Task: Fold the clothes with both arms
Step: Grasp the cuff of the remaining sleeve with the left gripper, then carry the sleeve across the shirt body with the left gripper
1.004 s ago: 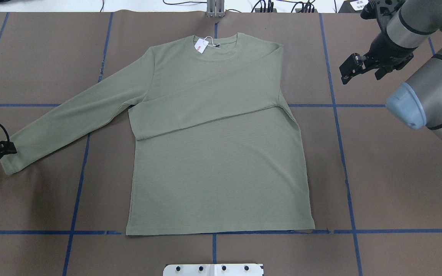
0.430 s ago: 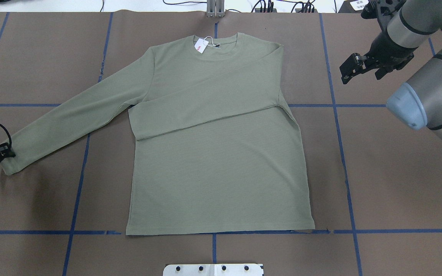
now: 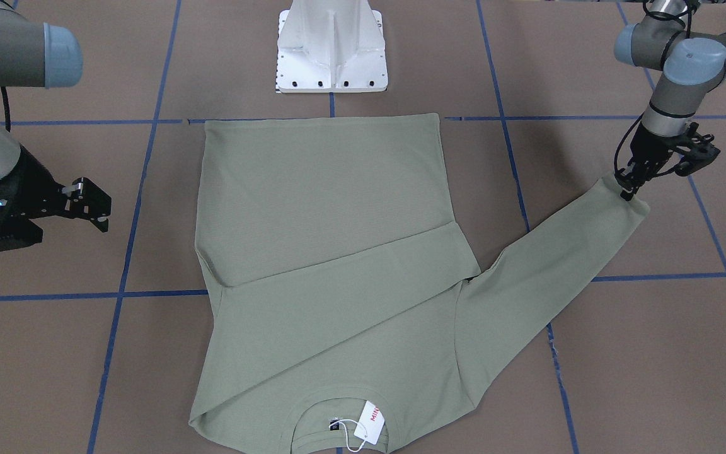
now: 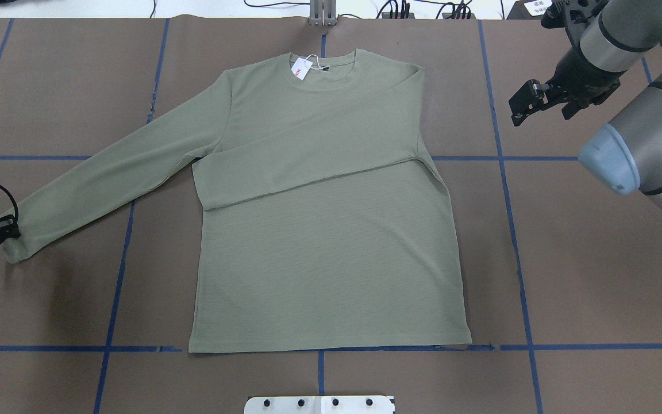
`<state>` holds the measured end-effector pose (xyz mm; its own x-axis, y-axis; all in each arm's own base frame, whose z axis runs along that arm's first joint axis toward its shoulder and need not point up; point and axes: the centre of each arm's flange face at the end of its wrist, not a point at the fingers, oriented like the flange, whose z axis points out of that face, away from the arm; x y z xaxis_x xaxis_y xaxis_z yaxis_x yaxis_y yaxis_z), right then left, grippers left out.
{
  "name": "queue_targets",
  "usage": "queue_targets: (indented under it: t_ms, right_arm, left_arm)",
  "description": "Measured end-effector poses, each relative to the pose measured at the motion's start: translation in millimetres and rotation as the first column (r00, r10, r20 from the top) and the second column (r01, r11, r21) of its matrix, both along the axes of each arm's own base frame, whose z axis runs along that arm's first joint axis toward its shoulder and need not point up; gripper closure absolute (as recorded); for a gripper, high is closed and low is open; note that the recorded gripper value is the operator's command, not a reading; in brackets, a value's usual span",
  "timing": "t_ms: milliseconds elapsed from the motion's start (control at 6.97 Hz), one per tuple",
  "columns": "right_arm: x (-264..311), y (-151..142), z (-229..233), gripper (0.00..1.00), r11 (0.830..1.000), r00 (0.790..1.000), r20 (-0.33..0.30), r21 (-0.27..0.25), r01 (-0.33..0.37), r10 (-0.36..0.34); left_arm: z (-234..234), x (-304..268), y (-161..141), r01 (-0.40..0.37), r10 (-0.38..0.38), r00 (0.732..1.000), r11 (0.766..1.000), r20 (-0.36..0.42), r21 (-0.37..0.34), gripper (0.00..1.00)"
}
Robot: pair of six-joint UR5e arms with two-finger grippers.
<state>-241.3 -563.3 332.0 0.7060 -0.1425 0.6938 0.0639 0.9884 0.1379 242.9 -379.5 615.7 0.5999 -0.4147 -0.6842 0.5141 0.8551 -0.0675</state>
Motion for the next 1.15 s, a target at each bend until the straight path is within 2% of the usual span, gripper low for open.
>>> queue_targets:
  t_ms: [430, 574, 861, 1147]
  right_arm:
    - [14.8, 5.5, 14.6, 0.00, 1.000, 1.000, -0.008, -0.013, -0.011, 0.011]
    - [25.2, 13.5, 25.7, 0.00, 0.999, 1.000, -0.008, -0.030, -0.015, 0.015]
    - [50.5, 41.7, 58.1, 0.00, 0.997, 1.000, -0.006, -0.080, -0.020, 0.019]
    - [66.9, 64.8, 83.2, 0.00, 0.993, 0.999, -0.021, -0.112, -0.027, 0.025]
  left_arm:
    - [-90.7, 9.0, -0.7, -0.048, 0.046, 0.998, 0.998, -0.033, -0.043, 1.00]
    - [-129.7, 21.1, -14.8, -0.054, 0.052, 0.998, 0.997, -0.043, -0.049, 1.00]
    - [-210.2, 48.9, -84.6, -0.004, 0.002, 0.999, 0.999, -0.047, -0.047, 1.00]
    - [-293.4, 64.0, -179.7, 0.078, -0.080, 0.995, 0.996, -0.061, -0.035, 1.00]
